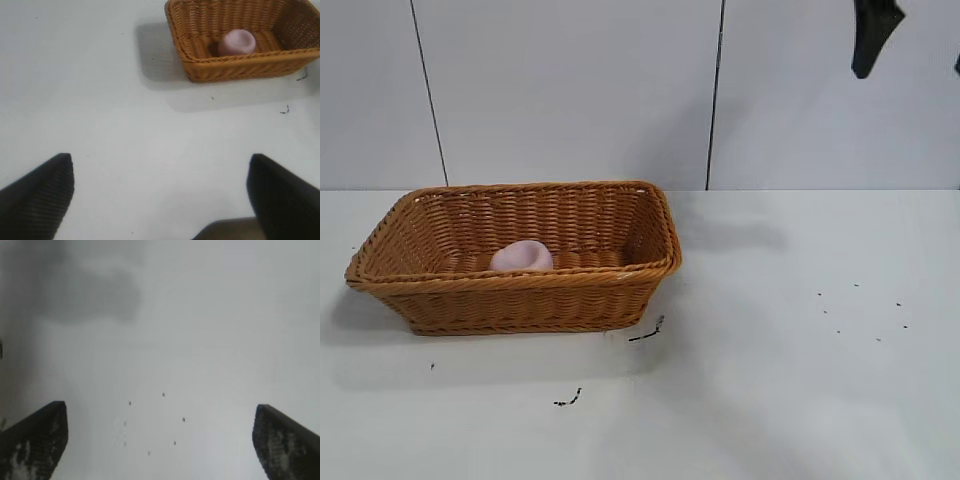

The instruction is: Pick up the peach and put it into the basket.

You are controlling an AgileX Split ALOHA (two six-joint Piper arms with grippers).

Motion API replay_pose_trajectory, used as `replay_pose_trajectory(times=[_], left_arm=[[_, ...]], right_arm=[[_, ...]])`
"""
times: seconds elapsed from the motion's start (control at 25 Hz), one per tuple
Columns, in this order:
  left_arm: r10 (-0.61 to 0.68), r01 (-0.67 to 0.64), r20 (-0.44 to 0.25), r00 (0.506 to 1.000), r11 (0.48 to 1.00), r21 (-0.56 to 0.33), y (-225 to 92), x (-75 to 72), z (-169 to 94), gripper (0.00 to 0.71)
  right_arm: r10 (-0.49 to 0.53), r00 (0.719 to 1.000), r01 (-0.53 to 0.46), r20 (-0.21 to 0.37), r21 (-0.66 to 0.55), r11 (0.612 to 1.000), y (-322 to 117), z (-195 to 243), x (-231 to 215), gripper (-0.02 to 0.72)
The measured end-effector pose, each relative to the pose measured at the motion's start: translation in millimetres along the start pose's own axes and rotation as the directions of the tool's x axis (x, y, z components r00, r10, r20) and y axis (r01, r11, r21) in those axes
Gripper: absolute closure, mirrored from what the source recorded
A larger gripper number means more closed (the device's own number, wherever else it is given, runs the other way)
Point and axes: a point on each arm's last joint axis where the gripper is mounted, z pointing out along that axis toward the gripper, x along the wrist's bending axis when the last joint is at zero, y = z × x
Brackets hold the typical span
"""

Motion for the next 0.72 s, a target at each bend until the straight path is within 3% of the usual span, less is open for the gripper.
replay_pose_trajectory(times=[0.2, 0.48, 0.72], left_arm=[[0.0, 0.0, 0.0, 1.0, 1.0, 0.0, 0.0, 0.0, 0.0, 0.018], [0.0, 0.0, 0.0, 1.0, 1.0, 0.0, 0.0, 0.0, 0.0, 0.018], [0.0, 0.0, 0.0, 1.0, 1.0, 0.0, 0.0, 0.0, 0.0, 0.018]], right_arm=[[0.0, 1.0, 0.0, 0.001, -0.048, 0.999, -77.8, -29.6, 2.4, 0.014], [0.0, 1.0, 0.001, 0.005, -0.169, 0.986, -184.0, -37.5, 5.4, 0.014], [-0.002, 1.0, 0.005, 0.009, -0.421, 0.907, -240.3, -17.8, 7.1, 0.014]])
